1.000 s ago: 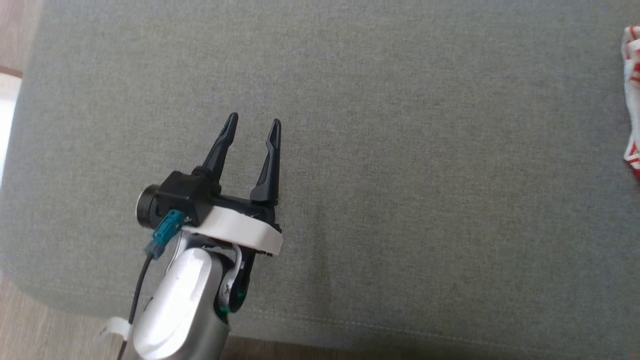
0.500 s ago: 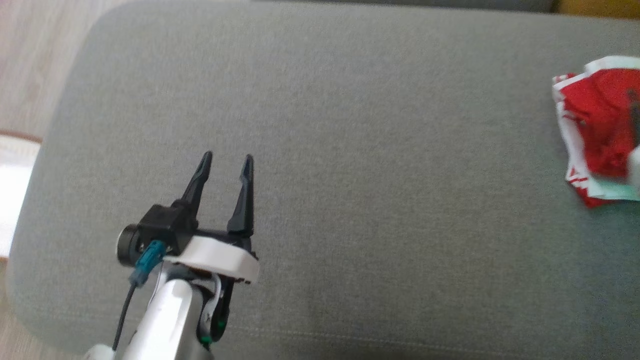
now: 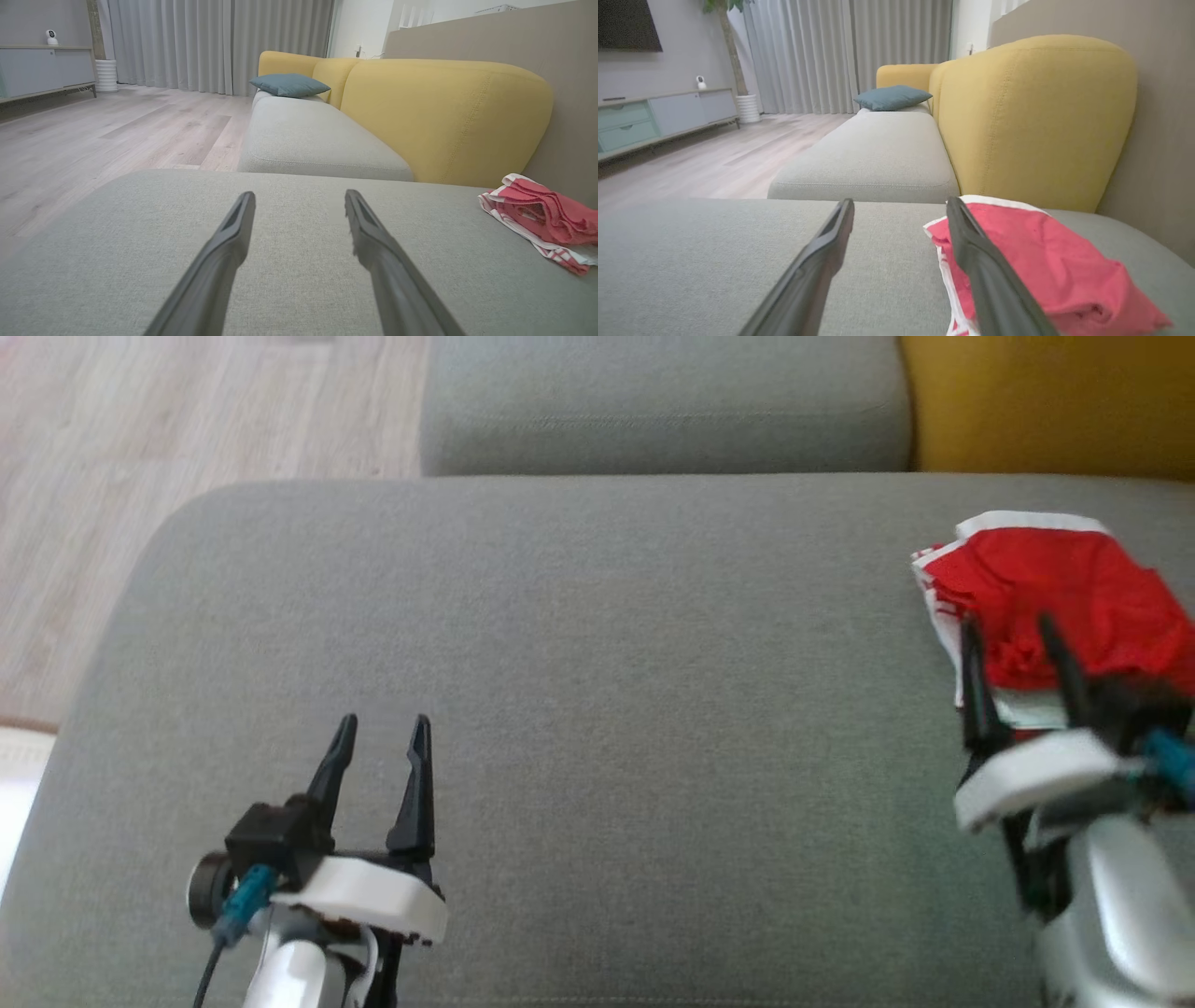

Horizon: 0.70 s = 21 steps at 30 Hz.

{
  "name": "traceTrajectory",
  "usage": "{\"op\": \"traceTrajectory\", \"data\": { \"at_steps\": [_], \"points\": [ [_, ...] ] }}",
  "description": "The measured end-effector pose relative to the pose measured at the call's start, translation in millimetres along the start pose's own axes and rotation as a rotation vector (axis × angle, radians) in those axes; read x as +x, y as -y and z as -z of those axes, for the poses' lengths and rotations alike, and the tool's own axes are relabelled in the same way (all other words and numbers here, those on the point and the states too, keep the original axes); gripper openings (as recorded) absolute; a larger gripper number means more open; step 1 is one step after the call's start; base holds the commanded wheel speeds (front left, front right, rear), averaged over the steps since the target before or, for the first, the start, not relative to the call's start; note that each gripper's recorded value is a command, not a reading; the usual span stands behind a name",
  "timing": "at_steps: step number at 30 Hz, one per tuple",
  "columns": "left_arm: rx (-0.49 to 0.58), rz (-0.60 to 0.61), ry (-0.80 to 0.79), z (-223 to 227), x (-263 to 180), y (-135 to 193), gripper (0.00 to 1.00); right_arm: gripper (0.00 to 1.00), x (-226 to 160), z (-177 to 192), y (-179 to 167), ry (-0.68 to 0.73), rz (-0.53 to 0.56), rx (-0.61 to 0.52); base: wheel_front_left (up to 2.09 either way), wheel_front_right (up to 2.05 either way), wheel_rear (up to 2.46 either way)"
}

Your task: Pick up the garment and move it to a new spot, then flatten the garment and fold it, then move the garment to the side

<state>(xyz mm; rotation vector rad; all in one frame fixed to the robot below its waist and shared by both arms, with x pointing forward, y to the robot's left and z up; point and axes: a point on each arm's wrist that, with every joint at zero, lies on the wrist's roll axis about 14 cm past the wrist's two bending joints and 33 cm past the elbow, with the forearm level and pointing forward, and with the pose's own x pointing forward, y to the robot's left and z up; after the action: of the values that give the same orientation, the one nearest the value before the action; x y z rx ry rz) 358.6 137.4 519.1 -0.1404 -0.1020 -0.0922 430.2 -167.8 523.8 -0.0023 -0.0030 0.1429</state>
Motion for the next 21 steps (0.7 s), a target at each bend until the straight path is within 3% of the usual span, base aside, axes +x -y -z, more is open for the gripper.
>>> {"op": "traceTrajectory", "data": {
  "at_steps": [7,16,21],
  "points": [
    [-0.008,0.024,-0.013,4.6,-9.6,8.2,1.0,1.0,-41.8,8.3,1.5,0.054,0.058,0.034,0.0,0.0,0.0],
    [-0.039,0.019,-0.032,10.5,-20.4,8.9,1.0,1.0,-67.0,29.5,-11.3,0.022,0.054,0.169,0.0,0.0,0.0],
    [-0.037,0.022,-0.023,7.6,-19.9,10.0,1.0,1.0,-67.9,27.5,-17.1,0.033,0.038,0.18,0.0,0.0,0.0]
  ]
}}
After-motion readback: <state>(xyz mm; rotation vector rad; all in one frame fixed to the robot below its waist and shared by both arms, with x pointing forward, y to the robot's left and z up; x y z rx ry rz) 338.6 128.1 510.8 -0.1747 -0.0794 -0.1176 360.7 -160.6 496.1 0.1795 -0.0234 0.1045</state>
